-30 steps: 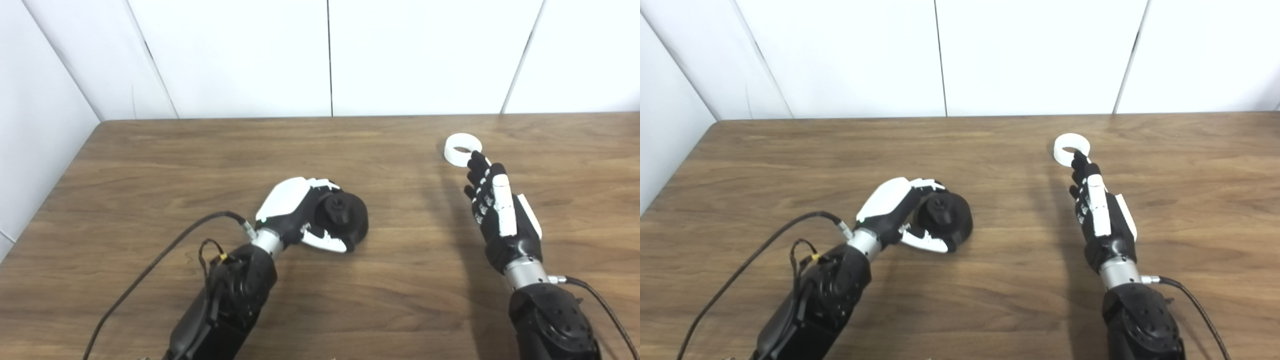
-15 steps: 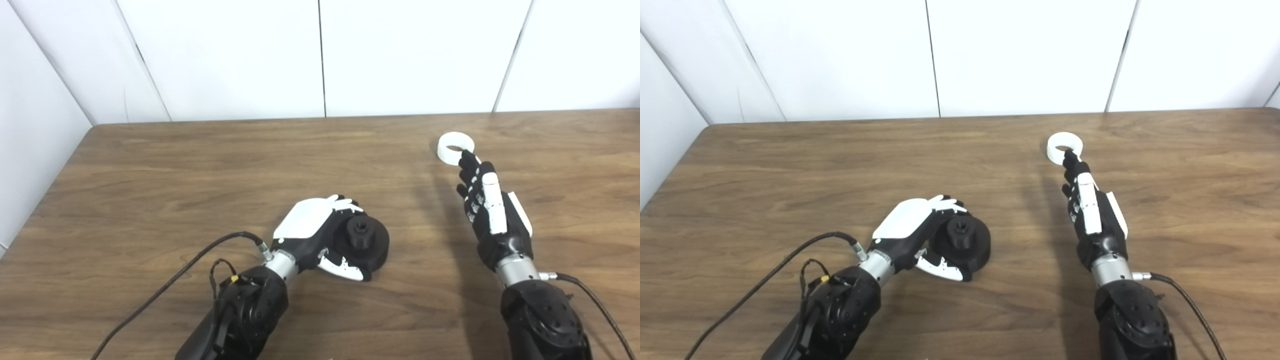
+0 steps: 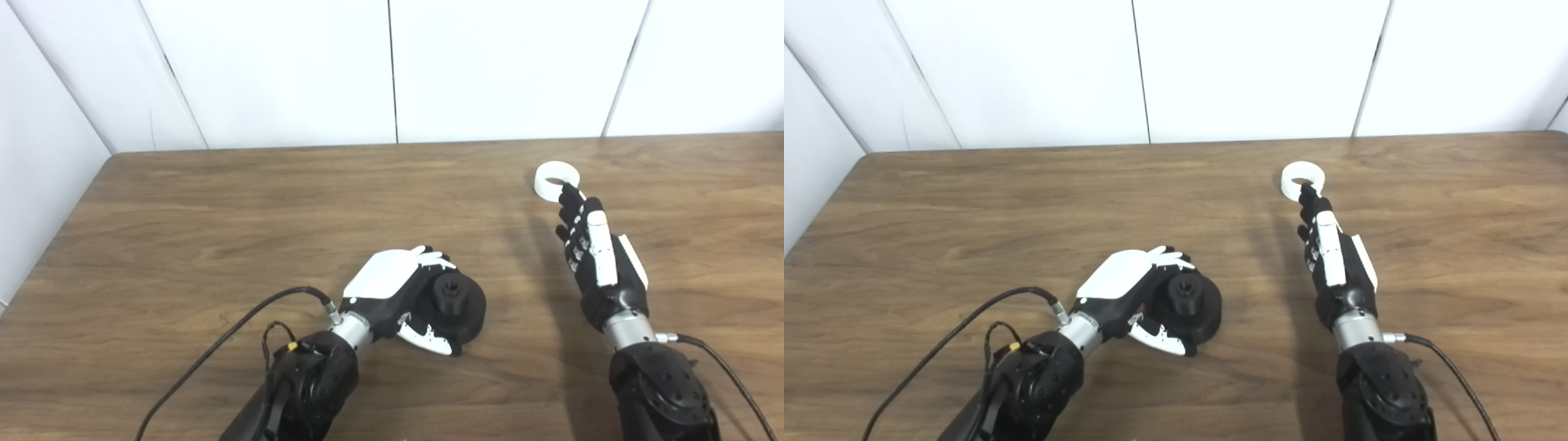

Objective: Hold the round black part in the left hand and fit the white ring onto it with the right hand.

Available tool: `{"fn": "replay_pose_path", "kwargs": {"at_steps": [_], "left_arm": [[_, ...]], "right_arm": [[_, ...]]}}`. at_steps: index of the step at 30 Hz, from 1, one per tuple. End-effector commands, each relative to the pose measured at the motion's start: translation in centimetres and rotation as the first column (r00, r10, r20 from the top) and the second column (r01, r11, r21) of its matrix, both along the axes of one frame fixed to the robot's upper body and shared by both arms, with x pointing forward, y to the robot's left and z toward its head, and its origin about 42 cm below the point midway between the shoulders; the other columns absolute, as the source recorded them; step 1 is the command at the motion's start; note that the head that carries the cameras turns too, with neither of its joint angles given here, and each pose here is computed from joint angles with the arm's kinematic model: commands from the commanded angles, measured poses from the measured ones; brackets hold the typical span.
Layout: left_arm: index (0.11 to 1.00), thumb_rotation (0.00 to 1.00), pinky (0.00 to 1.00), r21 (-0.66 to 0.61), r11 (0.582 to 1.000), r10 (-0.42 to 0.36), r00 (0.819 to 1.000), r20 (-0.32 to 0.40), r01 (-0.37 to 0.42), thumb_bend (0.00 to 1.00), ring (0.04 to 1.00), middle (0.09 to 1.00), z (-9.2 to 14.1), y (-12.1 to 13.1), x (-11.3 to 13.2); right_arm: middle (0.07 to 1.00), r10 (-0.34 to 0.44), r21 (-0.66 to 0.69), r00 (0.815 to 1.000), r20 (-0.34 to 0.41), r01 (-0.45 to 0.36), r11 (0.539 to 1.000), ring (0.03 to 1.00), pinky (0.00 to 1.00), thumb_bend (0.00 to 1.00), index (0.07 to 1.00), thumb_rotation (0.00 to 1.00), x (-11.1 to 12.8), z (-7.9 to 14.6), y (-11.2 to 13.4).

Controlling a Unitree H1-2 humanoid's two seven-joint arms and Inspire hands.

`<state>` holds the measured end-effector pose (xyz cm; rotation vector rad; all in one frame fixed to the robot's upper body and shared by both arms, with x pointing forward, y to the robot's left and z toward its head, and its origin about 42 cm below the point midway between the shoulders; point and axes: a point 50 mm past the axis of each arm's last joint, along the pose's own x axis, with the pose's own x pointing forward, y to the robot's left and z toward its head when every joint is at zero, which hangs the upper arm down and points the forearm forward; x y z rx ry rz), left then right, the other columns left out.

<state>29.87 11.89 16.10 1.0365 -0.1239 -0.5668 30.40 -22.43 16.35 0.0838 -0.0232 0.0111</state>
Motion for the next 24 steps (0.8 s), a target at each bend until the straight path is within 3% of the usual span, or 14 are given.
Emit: {"fn": "replay_pose_path", "kwargs": {"at_steps": [1,4,5,6,7,9,10,12,14,16,20,24], "left_arm": [[0.747,0.28,0.87,0.01,0.999,-0.052,0.994,-0.092,0.053,0.92,0.968,0.902,-1.6,-0.7,-1.3],[0.745,0.28,0.87,0.006,0.999,-0.049,0.994,-0.098,0.05,0.92,0.97,0.903,-1.6,-0.7,-1.2],[0.746,0.29,0.87,0.007,0.999,-0.049,0.994,-0.097,0.05,0.92,0.97,0.903,-1.7,-0.7,-1.2],[0.745,0.28,0.86,0.007,0.999,-0.05,0.994,-0.095,0.051,0.92,0.969,0.902,-1.8,-0.7,-1.2],[0.745,0.28,0.86,0.006,0.999,-0.051,0.994,-0.095,0.052,0.92,0.969,0.901,-1.9,-0.7,-1.1],[0.746,0.29,0.86,0.006,0.999,-0.052,0.994,-0.096,0.053,0.92,0.967,0.902,-2.0,-0.7,-1.0],[0.747,0.3,0.86,0.006,0.999,-0.053,0.994,-0.096,0.054,0.92,0.966,0.902,-2.1,-0.7,-1.0],[0.747,0.3,0.85,0.005,0.998,-0.055,0.994,-0.095,0.055,0.92,0.965,0.901,-2.2,-0.8,-1.0],[0.749,0.3,0.85,0.001,0.999,-0.054,0.994,-0.099,0.055,0.92,0.967,0.902,-2.3,-0.8,-1.0],[0.75,0.3,0.86,-0.001,0.999,-0.054,0.993,-0.101,0.054,0.92,0.967,0.902,-2.4,-0.9,-1.0],[0.749,0.29,0.86,-0.006,0.999,-0.051,0.994,-0.102,0.05,0.92,0.967,0.903,-2.6,-1.0,-0.9],[0.752,0.3,0.87,-0.004,0.999,-0.049,0.993,-0.106,0.048,0.93,0.971,0.906,-2.6,-1.1,-0.8]], "right_arm": [[0.969,0.002,0.011,0.995,0.098,-0.003,1.0,1.0,1.0,0.46,0.942,1.0,0.7,1.9,0.1],[0.966,-0.022,0.006,0.992,0.124,0.021,1.0,1.0,1.0,0.46,0.932,1.0,0.8,2.1,-0.3],[0.961,-0.044,-0.012,0.989,0.141,0.046,0.999,1.0,1.0,0.47,0.918,0.93,1.0,2.3,-0.6],[0.95,-0.058,-0.025,0.987,0.153,0.063,0.998,0.978,0.95,0.52,0.895,0.74,1.1,2.4,-0.8],[0.946,-0.085,-0.143,0.983,0.164,0.108,0.984,0.97,0.93,0.54,0.888,0.67,1.4,2.9,-1.3],[0.925,-0.124,-0.305,0.973,0.195,0.18,0.935,0.927,0.86,0.68,0.852,0.45,2.0,3.9,-2.3],[0.91,-0.138,-0.386,0.967,0.215,0.214,0.898,0.916,0.86,0.74,0.843,0.39,2.4,4.5,-2.8],[0.905,-0.151,-0.492,0.96,0.238,0.253,0.833,0.936,0.94,0.78,0.841,0.39,3.1,5.4,-3.7],[0.916,-0.154,-0.584,0.948,0.277,0.294,0.757,0.953,0.96,0.82,0.837,0.39,4.3,7.0,-4.7],[0.921,-0.152,-0.628,0.942,0.299,0.315,0.712,0.958,0.96,0.84,0.832,0.39,5.3,8.2,-5.4],[0.911,-0.138,-0.683,0.941,0.307,0.319,0.657,0.952,0.91,0.87,0.806,0.36,7.9,10.1,-6.3],[0.914,-0.103,-0.736,0.957,0.271,0.274,0.619,0.963,0.9,0.88,0.787,0.35,10.3,10.5,-6.5]]}}
